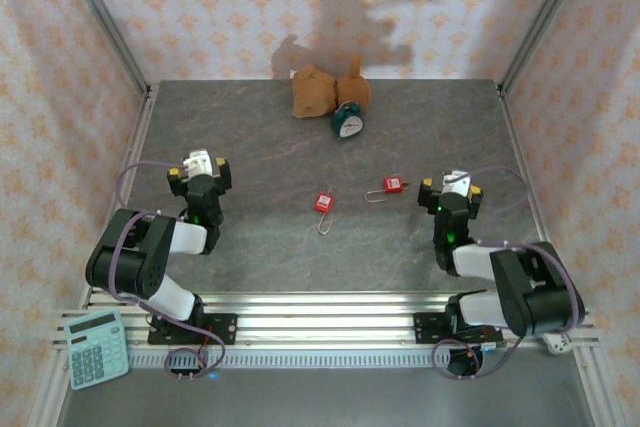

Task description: Unlock with the key

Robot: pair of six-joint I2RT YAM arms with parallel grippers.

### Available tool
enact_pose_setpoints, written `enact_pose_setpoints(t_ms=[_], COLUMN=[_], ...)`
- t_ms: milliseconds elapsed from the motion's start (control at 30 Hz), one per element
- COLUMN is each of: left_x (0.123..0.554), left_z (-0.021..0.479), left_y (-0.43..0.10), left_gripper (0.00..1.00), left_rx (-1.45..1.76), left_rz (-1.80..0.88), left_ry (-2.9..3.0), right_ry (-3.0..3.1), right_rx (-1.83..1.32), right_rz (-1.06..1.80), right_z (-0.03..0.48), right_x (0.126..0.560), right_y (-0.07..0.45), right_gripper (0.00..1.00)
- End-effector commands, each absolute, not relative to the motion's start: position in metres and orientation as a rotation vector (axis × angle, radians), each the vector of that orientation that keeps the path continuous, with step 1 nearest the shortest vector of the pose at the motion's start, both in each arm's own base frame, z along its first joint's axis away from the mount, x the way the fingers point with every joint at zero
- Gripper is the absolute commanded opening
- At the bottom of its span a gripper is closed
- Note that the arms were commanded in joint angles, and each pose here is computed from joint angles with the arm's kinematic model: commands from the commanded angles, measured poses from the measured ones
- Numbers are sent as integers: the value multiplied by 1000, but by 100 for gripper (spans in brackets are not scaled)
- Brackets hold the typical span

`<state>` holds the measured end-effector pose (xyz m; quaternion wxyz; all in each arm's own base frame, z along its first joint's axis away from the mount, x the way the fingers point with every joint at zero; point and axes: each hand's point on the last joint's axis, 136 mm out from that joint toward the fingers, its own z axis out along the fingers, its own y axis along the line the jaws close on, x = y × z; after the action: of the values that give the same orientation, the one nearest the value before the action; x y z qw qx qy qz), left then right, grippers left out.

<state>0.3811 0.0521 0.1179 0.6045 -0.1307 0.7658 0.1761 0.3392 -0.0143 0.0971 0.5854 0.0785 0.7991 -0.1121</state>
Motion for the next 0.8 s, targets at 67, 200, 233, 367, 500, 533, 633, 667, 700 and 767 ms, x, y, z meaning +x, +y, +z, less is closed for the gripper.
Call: enact_pose_setpoints(t_ms=[67,200,233,367,500,533,633,667,700,767], left_x=[380,380,380,380,380,380,380,380,380,380], left_z=[105,106,106,106,106,105,105,106,106,105], left_y=[53,54,54,54,54,54,54,54,54,54], left_gripper=[100,100,100,100,100,100,100,100,100,100], left_rx=[-324,-323,-321,-323,-322,-322,-321,-322,-322,-323], left_rz=[378,380,383,382,382,383,382,382,381,383], left_ry=[1834,1829,1825,1825,1827,1828,1828,1828,1827,1828], right_ry=[1751,1920,1942,1934,1887,1880,1886,1883,1886,1885], right_rx=[251,282,304,346,408,433,452,454,454,452], right_rz=[-227,-162,-138,-119,-157,-174,-202,-202,-204,-206], right_z=[105,91,91,90,93,93,92,93,92,93], right_x=[368,390,394,391,383,381,382,382,382,382], right_y=[-17,-25,-29,-37,-47,-51,-54,-54,-55,-54], right_gripper=[100,100,100,100,99,99,99,99,99,99])
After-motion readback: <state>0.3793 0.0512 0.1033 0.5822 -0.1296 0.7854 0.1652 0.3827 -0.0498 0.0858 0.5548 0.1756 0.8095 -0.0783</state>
